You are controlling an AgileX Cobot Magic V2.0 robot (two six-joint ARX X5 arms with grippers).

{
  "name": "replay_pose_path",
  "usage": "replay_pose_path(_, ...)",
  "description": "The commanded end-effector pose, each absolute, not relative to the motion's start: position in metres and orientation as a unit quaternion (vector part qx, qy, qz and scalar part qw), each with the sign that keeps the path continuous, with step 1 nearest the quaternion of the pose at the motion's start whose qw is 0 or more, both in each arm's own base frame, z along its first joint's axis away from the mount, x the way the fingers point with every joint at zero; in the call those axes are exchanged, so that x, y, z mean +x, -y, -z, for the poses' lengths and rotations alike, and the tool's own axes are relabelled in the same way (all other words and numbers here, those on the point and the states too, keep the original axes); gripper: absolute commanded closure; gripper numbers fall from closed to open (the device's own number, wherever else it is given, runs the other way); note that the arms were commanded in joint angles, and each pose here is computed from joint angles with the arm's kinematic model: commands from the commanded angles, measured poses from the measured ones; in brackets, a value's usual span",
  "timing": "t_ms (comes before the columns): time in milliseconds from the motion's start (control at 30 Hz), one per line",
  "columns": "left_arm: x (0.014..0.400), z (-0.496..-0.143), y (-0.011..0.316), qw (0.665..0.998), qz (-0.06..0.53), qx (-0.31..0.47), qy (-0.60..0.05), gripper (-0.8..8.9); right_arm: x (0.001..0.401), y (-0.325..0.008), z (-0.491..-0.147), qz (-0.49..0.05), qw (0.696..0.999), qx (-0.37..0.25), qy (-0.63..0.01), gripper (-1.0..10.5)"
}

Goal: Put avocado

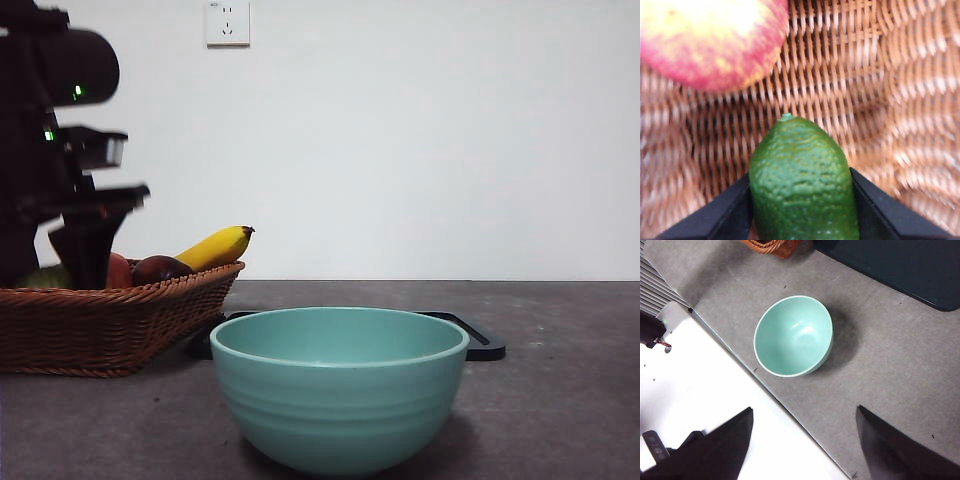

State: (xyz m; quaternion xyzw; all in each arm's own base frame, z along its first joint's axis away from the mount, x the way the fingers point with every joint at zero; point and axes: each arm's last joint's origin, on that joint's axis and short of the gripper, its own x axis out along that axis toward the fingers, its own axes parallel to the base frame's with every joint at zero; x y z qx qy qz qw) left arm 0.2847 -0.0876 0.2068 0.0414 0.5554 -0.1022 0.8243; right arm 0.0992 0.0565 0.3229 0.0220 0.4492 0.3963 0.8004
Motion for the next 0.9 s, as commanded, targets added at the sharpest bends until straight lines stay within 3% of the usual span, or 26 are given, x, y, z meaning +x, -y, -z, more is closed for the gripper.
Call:
replay_pose_path(33, 0.284, -0.237, 0.093, 0.843, 0.132, 0.022, -0.521, 6.06, 0.100, -0.058, -0.328, -0.397, 0.803, 0.024, -0.444, 6.2)
replay_pose_path(233, 0.253, -0.295, 0.103, 0.856, 0.224, -0.018, -0.465, 6.06, 0.100, -0.058, -0.328, -0.397, 0.803, 0.024, -0.444, 6.2)
replay_pose_path(433, 0.206, -0.326, 0.122, 0.839, 0.326, -0.010, -0.436, 6.06, 0.101, -0.057, -0.328, -0.391, 0.806, 0.021, -0.444, 6.2)
replay_pose_path(667, 0.180, -0.324, 0.161, 0.803, 0.402, 0.027, -0.439, 6.06, 0.101, -0.057, -0.327, -0.387, 0.808, 0.019, -0.444, 6.2)
replay_pose_path(900, 0.179, -0.294, 0.211, 0.763, 0.443, 0.070, -0.466, 6.06, 0.101, -0.057, -0.327, -0.387, 0.808, 0.019, -0.444, 6.2)
